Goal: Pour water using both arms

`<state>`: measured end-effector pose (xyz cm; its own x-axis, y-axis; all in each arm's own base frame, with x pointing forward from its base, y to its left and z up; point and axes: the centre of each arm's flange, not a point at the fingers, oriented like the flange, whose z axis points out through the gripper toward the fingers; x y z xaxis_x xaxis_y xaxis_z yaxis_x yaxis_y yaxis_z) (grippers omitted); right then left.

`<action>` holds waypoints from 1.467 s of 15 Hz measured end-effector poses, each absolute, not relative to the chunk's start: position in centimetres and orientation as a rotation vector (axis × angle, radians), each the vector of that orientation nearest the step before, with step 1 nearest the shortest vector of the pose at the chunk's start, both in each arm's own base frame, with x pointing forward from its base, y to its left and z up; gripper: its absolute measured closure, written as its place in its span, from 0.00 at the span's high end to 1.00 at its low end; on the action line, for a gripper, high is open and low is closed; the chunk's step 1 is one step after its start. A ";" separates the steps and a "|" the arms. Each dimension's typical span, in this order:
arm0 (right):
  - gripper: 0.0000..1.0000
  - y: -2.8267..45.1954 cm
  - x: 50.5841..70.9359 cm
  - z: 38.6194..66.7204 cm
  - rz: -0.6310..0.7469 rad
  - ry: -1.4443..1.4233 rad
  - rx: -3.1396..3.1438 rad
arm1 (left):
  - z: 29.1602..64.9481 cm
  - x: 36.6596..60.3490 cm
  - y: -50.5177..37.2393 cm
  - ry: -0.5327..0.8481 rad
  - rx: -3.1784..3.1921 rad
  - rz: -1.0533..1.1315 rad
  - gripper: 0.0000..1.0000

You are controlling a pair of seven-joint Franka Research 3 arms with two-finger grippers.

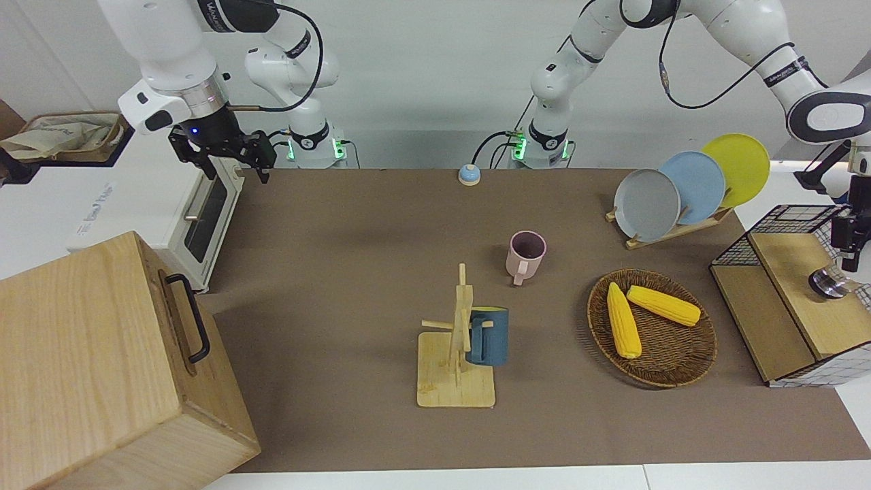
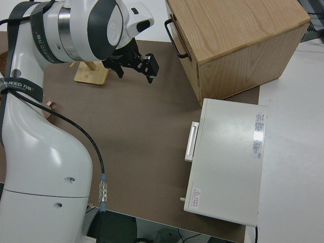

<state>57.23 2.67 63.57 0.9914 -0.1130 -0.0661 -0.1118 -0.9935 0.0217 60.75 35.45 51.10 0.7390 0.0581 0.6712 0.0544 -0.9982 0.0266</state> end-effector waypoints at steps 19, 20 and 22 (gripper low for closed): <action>1.00 2.7 57.2 63.6 -0.105 -0.176 3.117 | 49.6 60.2 36.1 0.086 2.939 1.109 0.90; 1.00 2.7 57.2 63.6 -0.105 -0.176 3.117 | 49.7 60.1 36.3 0.090 2.939 1.112 0.99; 1.00 2.7 57.2 63.6 -0.105 -0.176 3.117 | 50.1 59.9 36.6 0.094 2.940 1.121 1.00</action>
<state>57.23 2.67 63.57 0.9914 -0.1130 -0.0660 -0.1118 -0.9935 0.0216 59.94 36.55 50.08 0.7446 0.0534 0.6654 0.0580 -0.9982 0.0153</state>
